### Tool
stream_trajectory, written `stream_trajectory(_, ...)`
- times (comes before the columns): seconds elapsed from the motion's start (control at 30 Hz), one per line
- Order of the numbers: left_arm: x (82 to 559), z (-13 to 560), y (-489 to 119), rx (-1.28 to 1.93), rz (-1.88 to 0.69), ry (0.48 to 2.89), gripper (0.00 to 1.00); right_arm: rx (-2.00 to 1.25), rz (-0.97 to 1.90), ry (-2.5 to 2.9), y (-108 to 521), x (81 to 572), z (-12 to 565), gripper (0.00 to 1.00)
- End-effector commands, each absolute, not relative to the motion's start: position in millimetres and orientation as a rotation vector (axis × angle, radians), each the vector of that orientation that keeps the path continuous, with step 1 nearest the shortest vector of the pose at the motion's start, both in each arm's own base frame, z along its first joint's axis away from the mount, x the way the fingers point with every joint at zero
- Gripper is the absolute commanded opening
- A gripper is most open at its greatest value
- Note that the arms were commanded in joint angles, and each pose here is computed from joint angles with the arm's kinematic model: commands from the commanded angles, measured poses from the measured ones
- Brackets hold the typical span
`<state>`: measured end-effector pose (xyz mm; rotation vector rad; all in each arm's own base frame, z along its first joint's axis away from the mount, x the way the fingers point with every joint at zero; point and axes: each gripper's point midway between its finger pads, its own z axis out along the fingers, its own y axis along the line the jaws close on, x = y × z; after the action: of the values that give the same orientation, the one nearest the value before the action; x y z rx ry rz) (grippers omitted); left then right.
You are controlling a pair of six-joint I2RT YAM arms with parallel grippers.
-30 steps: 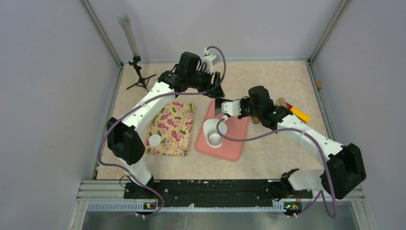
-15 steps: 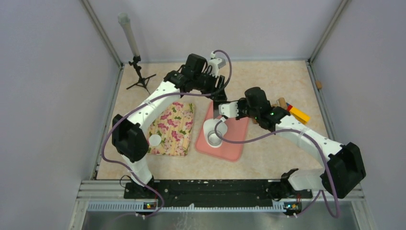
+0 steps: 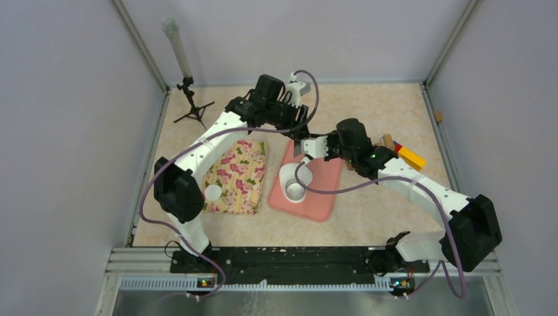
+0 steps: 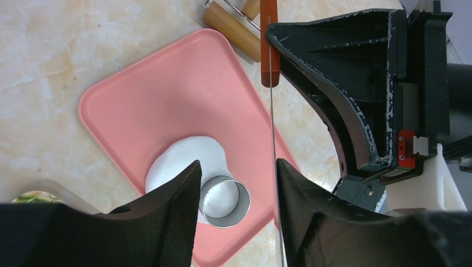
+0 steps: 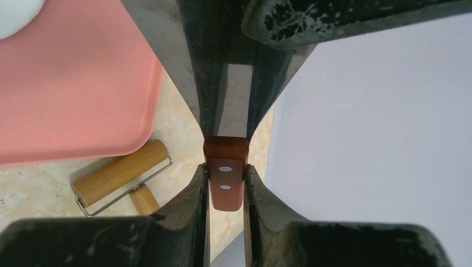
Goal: Roll out the dumpling wrappers from the dough
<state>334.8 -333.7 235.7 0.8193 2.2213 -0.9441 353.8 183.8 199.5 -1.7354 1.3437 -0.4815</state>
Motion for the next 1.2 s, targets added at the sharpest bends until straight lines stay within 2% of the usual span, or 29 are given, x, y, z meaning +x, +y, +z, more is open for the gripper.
stream_trajectory(0.0, 332.5, 257.1, -333.1, 0.845, -0.943, 2.148, 0.42, -1.646, -0.510, 1.290, 191.7, 364.3, 230.6, 0.00)
stream_trajectory(0.1, 334.5, 252.7, -334.5, 0.844, -0.944, 2.159, 0.07, -1.647, -0.501, 1.289, 193.7, 364.6, 233.1, 0.00)
stream_trajectory(0.13, 335.5, 252.2, -335.0, 0.841, -0.942, 2.162, 0.00, -1.648, -0.502, 1.290, 194.0, 365.1, 233.5, 0.00)
stream_trajectory(0.33, 344.1, 263.6, -329.9, 0.801, -0.935, 2.133, 0.00, -1.539, -0.469, 1.329, 196.7, 370.1, 245.8, 0.00)
stream_trajectory(0.37, 348.3, 268.6, -326.4, 0.779, -0.941, 2.122, 0.00, -1.496, -0.438, 1.349, 198.4, 370.2, 250.3, 0.04)
stream_trajectory(0.43, 360.4, 279.0, -316.6, 0.724, -0.957, 2.097, 0.00, -1.372, -0.342, 1.410, 203.4, 368.7, 263.4, 0.47)
stream_trajectory(0.47, 368.0, 286.4, -309.0, 0.688, -0.969, 2.079, 0.00, -1.298, -0.278, 1.442, 206.0, 366.9, 272.3, 0.61)
stream_trajectory(0.53, 388.3, 302.5, -287.7, 0.592, -1.004, 2.037, 0.00, -1.172, -0.069, 1.466, 216.6, 356.9, 299.7, 0.80)
stream_trajectory(0.57, 394.8, 310.2, -278.4, 0.555, -1.032, 2.018, 0.00, -1.115, 0.065, 1.472, 222.2, 349.4, 311.6, 0.85)
stream_trajectory(0.77, 402.5, 353.5, -239.3, 0.446, -1.163, 1.832, 0.00, -0.731, 0.953, 1.371, 229.5, 311.5, 386.4, 0.85)
stream_trajectory(0.83, 396.5, 367.1, -234.1, 0.440, -1.201, 1.780, 0.00, -0.653, 1.194, 1.376, 230.9, 303.2, 381.3, 0.82)
stream_trajectory(0.97, 388.8, 382.0, -229.3, 0.422, -1.245, 1.759, 0.00, -0.575, 1.490, 1.397, 248.4, 289.7, 348.9, 0.80)
stream_trajectory(1.17, 378.7, 400.3, -233.3, 0.386, -1.369, 1.697, 0.00, -0.434, 1.641, 1.443, 267.7, 297.0, 311.6, 0.80)
